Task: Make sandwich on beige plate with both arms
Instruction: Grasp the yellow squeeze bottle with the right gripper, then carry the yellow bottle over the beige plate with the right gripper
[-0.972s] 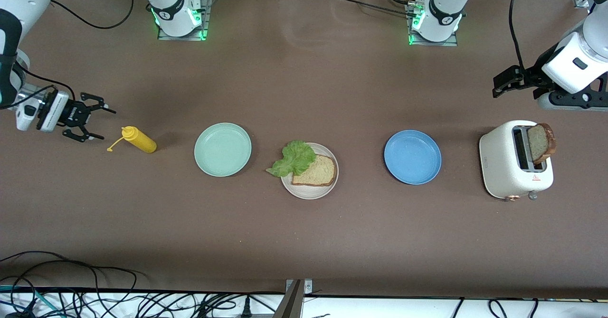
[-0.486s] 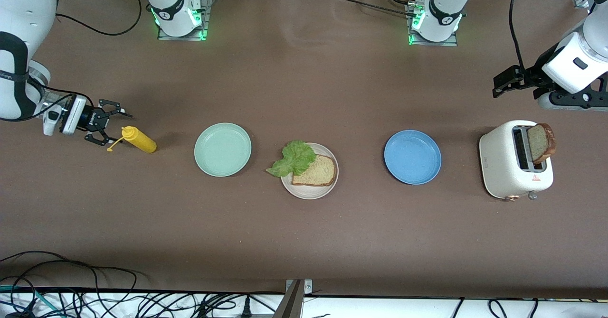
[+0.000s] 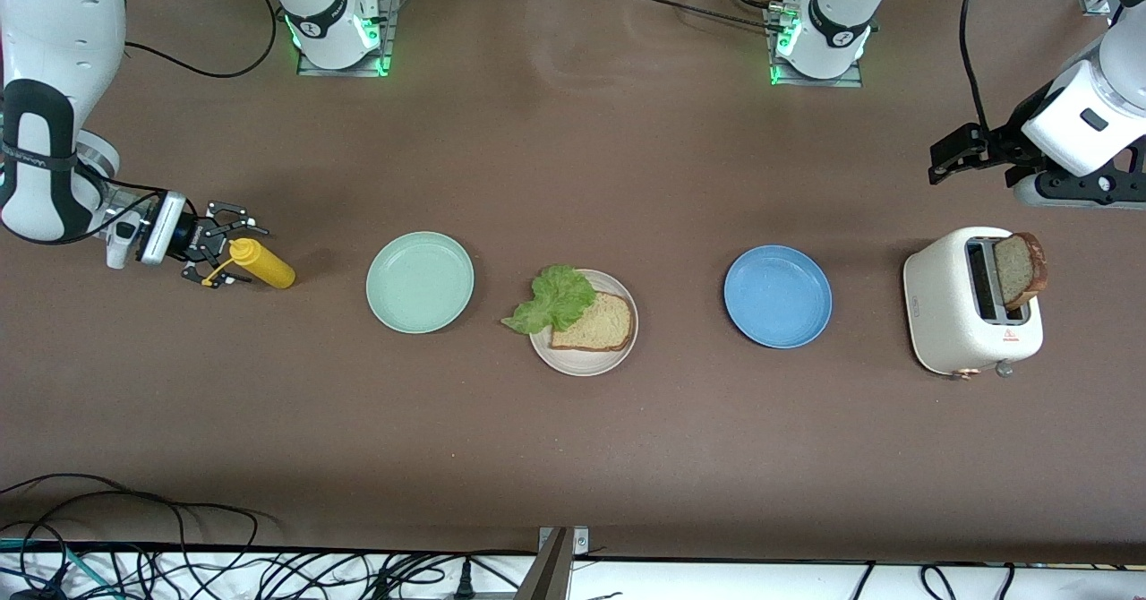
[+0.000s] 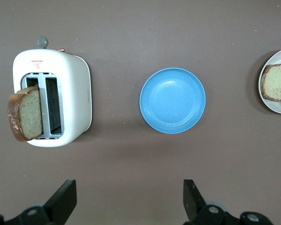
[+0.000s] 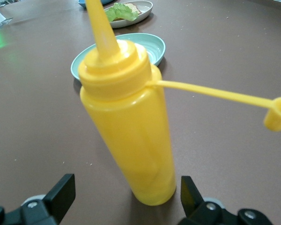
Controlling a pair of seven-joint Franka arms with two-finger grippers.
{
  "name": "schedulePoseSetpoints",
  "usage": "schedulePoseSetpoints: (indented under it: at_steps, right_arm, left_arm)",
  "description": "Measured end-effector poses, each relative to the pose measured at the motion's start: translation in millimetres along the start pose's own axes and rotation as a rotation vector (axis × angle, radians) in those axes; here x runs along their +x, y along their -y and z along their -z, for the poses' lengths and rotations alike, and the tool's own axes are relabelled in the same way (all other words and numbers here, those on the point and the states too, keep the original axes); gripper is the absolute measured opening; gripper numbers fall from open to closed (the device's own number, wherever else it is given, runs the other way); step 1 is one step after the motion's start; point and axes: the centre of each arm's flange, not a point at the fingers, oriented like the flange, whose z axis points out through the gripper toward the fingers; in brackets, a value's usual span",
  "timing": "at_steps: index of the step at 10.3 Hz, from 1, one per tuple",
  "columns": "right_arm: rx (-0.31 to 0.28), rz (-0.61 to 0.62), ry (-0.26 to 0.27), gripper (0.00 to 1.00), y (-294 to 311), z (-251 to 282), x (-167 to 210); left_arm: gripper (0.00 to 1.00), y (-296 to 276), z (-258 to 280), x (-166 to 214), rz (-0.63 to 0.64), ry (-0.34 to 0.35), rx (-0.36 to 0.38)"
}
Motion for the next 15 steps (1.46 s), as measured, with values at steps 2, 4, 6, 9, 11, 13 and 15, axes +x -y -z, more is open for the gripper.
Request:
schedulePoseSetpoints:
  at_steps: [2, 4, 6, 9, 11, 13, 15]
  right_arm:
    - [-0.001, 0.007, -0.004, 0.92, -4, -6, 0]
    - [0.003, 0.029, -0.003, 0.58, -11, -9, 6]
    - [0.006, 0.042, -0.001, 0.38, -16, -10, 10]
    - [0.008, 0.095, 0.009, 0.28, -36, -11, 36]
    - [0.029, 0.111, 0.032, 0.24, -52, -18, 66]
    - [0.056, 0.111, 0.071, 0.10, -64, -31, 101]
    - [0.065, 0.107, 0.148, 0.10, -69, -46, 143]
  left_arm:
    - [1.00, 0, 0, 0, 0.000, 0.000, 0.000]
    - [1.00, 0, 0, 0, 0.000, 0.000, 0.000]
    - [1.00, 0, 0, 0, 0.000, 0.000, 0.000]
    - [1.00, 0, 0, 0, 0.000, 0.000, 0.000]
    - [1.00, 0, 0, 0, 0.000, 0.000, 0.000]
    - [1.00, 0, 0, 0, 0.000, 0.000, 0.000]
    - [1.00, 0, 0, 0, 0.000, 0.000, 0.000]
